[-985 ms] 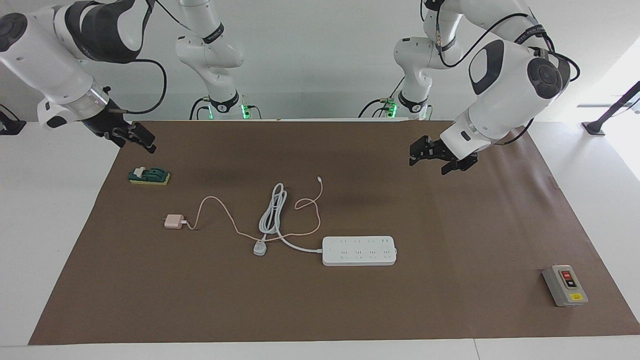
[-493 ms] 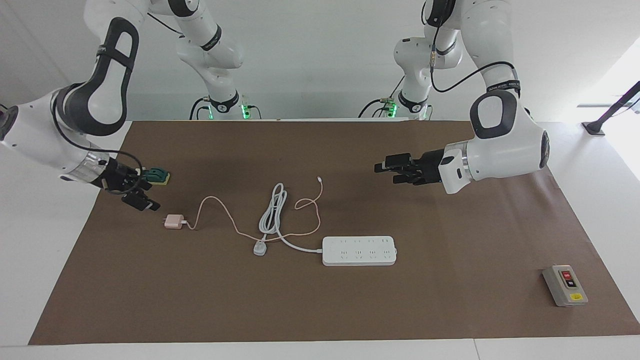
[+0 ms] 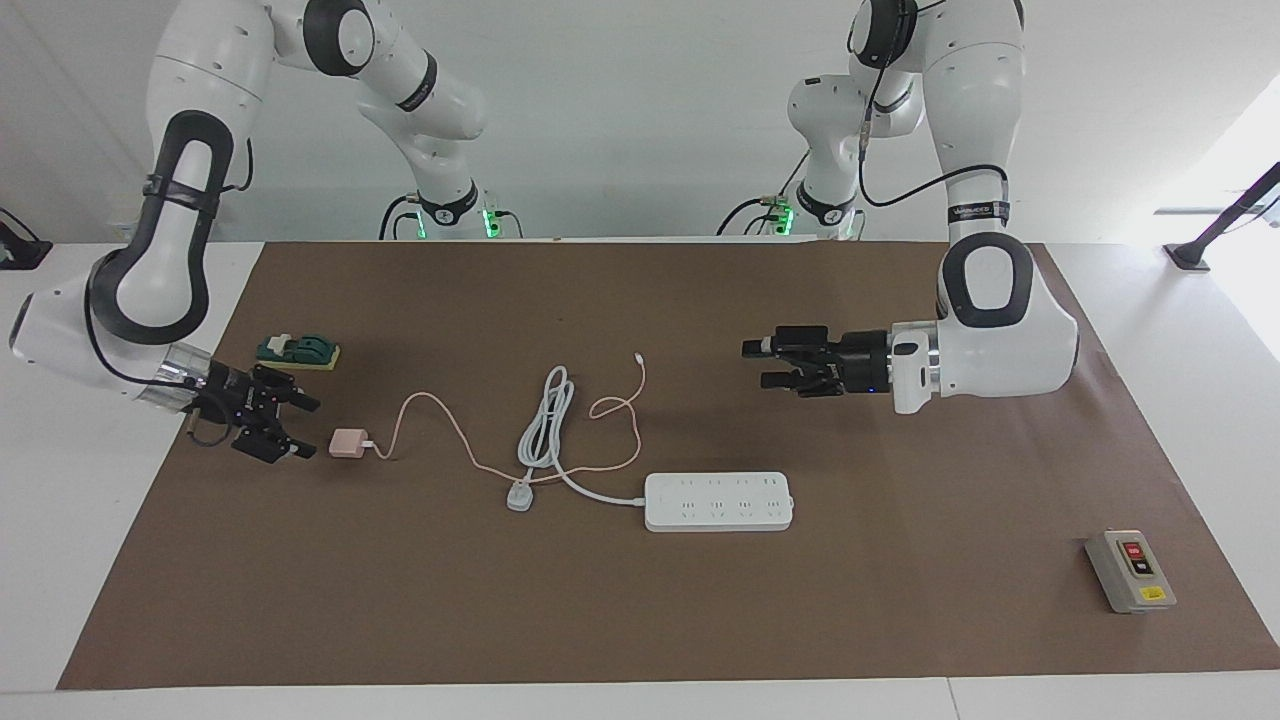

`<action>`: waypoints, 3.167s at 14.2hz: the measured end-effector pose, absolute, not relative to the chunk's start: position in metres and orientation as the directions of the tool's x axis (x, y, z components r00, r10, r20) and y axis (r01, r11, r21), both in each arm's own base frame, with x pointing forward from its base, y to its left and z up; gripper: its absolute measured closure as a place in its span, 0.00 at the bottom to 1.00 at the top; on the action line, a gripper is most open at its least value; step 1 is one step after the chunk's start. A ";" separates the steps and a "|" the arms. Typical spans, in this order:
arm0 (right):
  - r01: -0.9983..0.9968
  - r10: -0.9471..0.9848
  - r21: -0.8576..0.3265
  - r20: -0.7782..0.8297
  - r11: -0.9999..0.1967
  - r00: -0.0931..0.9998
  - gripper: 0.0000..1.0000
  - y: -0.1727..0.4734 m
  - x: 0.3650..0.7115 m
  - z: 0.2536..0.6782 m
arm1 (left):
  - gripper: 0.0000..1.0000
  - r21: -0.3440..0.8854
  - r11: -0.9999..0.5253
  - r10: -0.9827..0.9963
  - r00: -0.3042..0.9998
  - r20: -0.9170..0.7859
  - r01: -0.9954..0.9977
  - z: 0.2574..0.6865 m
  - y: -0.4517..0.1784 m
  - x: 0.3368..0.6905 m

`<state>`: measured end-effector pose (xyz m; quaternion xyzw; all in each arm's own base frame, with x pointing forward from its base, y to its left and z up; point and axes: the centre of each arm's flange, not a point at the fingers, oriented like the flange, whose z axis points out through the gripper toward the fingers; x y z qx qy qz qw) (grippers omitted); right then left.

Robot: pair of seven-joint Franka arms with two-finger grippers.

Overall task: Plug charger into power strip
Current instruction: 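Grip the power strip end with the left gripper while the right gripper approaches, then grasp the pink charger with the right gripper and lift it, then carry the pink charger to the power strip socket with the right gripper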

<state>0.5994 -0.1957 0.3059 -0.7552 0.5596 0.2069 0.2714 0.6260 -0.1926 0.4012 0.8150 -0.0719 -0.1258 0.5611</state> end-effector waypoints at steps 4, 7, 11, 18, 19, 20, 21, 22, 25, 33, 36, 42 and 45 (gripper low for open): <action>-0.976 -0.696 -0.146 -0.683 -0.164 0.220 0.00 -0.204 0.589 0.279 | 0.00 0.971 -0.239 -0.238 0.971 -0.035 -0.024 0.358 -0.182 0.612; -0.982 -0.672 -0.127 -0.717 -0.139 0.188 0.00 -0.199 0.583 0.263 | 0.00 0.987 -0.161 -0.154 0.988 -0.012 -0.013 0.332 -0.169 0.605; -0.985 -0.638 -0.108 -0.752 -0.133 0.169 0.00 -0.200 0.570 0.229 | 0.00 0.997 -0.071 -0.030 0.999 -0.022 0.019 0.313 -0.182 0.598; -0.985 -0.601 -0.118 -0.780 -0.126 0.171 0.09 -0.203 0.567 0.221 | 0.00 0.998 -0.028 0.034 0.997 -0.064 0.065 0.294 -0.219 0.582; -0.984 -0.600 -0.122 -0.780 -0.128 0.175 0.19 -0.204 0.566 0.221 | 0.00 0.997 -0.017 0.025 0.997 -0.071 0.071 0.292 -0.220 0.580; -0.983 -0.599 -0.128 -0.780 -0.132 0.182 0.32 -0.205 0.565 0.220 | 0.00 0.997 -0.004 0.012 0.997 -0.078 0.078 0.290 -0.221 0.577; -0.980 -0.597 -0.140 -0.778 -0.140 0.196 0.42 -0.205 0.565 0.220 | 0.00 0.996 0.003 0.004 0.996 -0.084 0.084 0.288 -0.222 0.575; -0.978 -0.596 -0.151 -0.775 -0.147 0.209 0.48 -0.205 0.566 0.221 | 0.00 0.996 0.004 0.002 0.996 -0.088 0.088 0.286 -0.223 0.574; -0.974 -0.594 -0.163 -0.773 -0.157 0.225 0.48 -0.204 0.567 0.222 | 0.00 0.996 0.006 -0.006 0.996 -0.090 0.090 0.286 -0.226 0.572; -0.967 -0.630 -0.141 -0.736 -0.213 0.246 0.48 -0.105 0.629 0.281 | 0.00 0.997 -0.009 -0.018 0.997 -0.075 0.075 0.289 -0.232 0.573; -0.971 -0.642 -0.113 -0.733 -0.210 0.224 0.48 -0.065 0.647 0.315 | 0.00 0.997 -0.010 -0.019 0.997 -0.075 0.074 0.289 -0.232 0.574; -0.977 -0.662 -0.042 -0.729 -0.209 0.174 0.48 0.033 0.671 0.361 | 0.00 0.997 -0.012 -0.018 0.997 -0.074 0.074 0.289 -0.231 0.574; -0.984 -0.659 -0.035 -0.739 -0.176 0.144 0.48 0.091 0.678 0.377 | 0.00 0.997 -0.024 -0.026 0.997 -0.071 0.071 0.288 -0.230 0.573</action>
